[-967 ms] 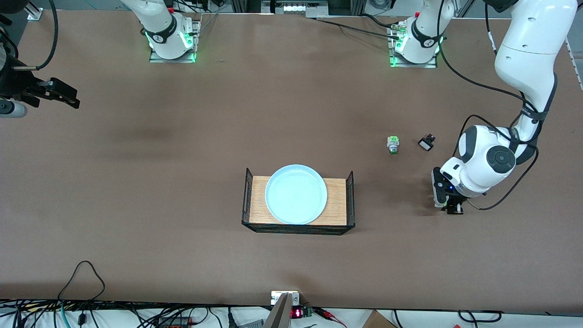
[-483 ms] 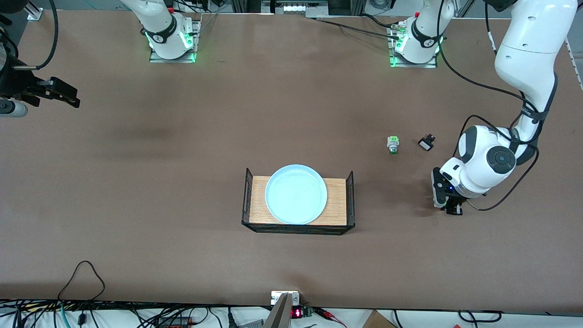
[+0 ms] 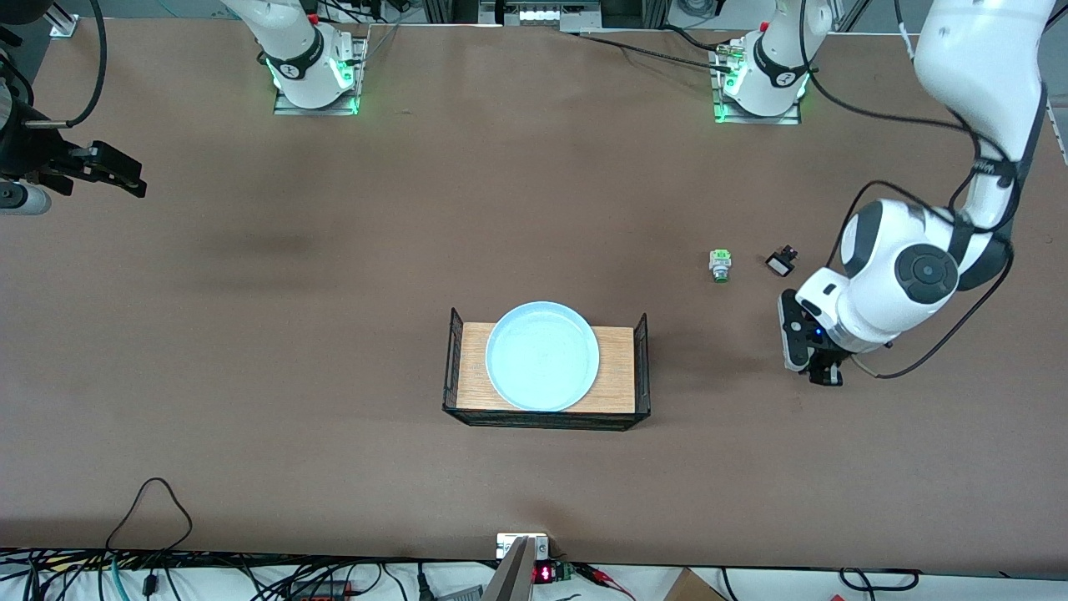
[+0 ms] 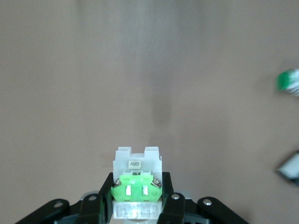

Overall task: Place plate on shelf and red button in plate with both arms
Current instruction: 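Carry the red-button switch with the left gripper over the plate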

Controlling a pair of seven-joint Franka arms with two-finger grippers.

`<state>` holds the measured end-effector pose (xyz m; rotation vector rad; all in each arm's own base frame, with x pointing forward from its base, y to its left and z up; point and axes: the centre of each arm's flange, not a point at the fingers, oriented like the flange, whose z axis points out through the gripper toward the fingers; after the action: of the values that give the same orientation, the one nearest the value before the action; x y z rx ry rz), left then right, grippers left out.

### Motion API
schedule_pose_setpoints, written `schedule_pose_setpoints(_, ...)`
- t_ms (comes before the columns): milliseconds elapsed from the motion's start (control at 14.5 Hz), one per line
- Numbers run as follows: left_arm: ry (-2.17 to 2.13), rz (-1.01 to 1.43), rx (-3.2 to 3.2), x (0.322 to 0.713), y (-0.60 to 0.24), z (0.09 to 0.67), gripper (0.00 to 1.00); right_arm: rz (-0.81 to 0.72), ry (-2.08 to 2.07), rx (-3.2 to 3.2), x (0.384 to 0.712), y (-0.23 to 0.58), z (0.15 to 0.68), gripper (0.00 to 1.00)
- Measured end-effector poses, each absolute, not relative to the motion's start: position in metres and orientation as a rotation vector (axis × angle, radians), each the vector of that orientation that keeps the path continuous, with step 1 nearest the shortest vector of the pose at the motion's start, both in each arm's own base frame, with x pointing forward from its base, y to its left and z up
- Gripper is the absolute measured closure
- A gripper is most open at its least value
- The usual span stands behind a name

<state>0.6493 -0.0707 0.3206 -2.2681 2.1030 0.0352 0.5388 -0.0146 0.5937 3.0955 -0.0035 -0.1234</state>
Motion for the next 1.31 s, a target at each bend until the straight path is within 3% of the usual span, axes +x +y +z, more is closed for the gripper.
schedule_pose_setpoints(414, 1.642, 0.139, -2.678, 0.635, -0.18, 0.453, 0.59, -0.123, -0.007, 3.096, 0.539, -0.016, 0.594, 0.0)
schedule_pose_setpoints(622, 1.353, 0.095, -2.864, 0.614, -0.239, 0.49, 0.59, -0.122, -0.014, 3.096, 0.539, -0.019, 0.594, 0.0)
schedule_pose_setpoints(967, 0.978, 0.084, -3.047, 0.586, -0.325, 0.493, 0.59, -0.07, -0.014, 3.097, 0.543, -0.019, 0.597, 0.0)
schedule_pose_setpoints(1312, 0.79, -0.008, -3.205, 0.609, -0.361, 0.471, 0.59, -0.069, -0.013, 3.097, 0.543, -0.019, 0.597, 0.0)
